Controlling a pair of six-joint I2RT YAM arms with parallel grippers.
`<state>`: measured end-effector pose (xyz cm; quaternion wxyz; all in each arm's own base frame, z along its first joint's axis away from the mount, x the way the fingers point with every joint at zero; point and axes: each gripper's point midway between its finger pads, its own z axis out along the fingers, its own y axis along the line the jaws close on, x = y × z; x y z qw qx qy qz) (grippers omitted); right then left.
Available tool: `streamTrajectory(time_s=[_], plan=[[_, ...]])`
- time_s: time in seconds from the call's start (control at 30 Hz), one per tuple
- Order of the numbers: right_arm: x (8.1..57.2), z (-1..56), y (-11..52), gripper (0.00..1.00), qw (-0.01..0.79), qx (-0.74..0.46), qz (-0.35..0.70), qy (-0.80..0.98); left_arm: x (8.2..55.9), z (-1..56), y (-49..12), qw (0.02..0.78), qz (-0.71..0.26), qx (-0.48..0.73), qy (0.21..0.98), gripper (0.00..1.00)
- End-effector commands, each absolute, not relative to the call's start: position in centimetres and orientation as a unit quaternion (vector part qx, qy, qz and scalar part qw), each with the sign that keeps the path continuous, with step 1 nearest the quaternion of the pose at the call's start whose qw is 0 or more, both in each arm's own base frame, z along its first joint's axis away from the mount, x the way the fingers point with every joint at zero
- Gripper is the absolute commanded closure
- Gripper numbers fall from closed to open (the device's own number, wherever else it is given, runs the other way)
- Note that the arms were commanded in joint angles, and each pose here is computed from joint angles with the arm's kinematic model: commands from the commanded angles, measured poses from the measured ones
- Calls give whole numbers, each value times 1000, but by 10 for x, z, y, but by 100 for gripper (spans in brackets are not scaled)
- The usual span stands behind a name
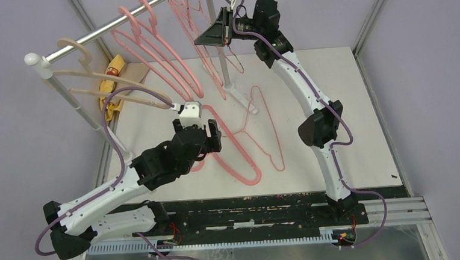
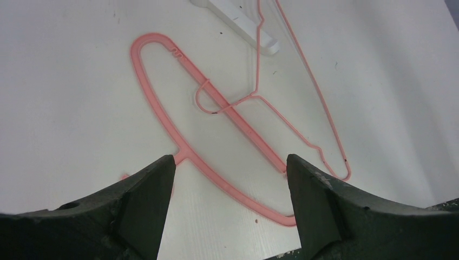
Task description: Organize the hangers
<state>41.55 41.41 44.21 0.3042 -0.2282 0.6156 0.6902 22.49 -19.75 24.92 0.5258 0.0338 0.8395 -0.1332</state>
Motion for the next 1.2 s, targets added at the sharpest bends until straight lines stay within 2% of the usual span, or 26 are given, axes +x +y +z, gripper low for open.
streamTrajectory(time_s=[0.0, 0.37, 1.17], plan=[[408, 483, 407, 96, 366, -246, 694, 569, 235, 289, -206, 568, -165, -16, 806, 18], [423, 481, 426, 96, 408, -228, 683, 562, 235, 297, -232, 580, -160, -3, 799, 18], [464, 470, 445, 96, 487, -157, 645, 568, 237, 292, -231, 588, -145, -5, 796, 18]])
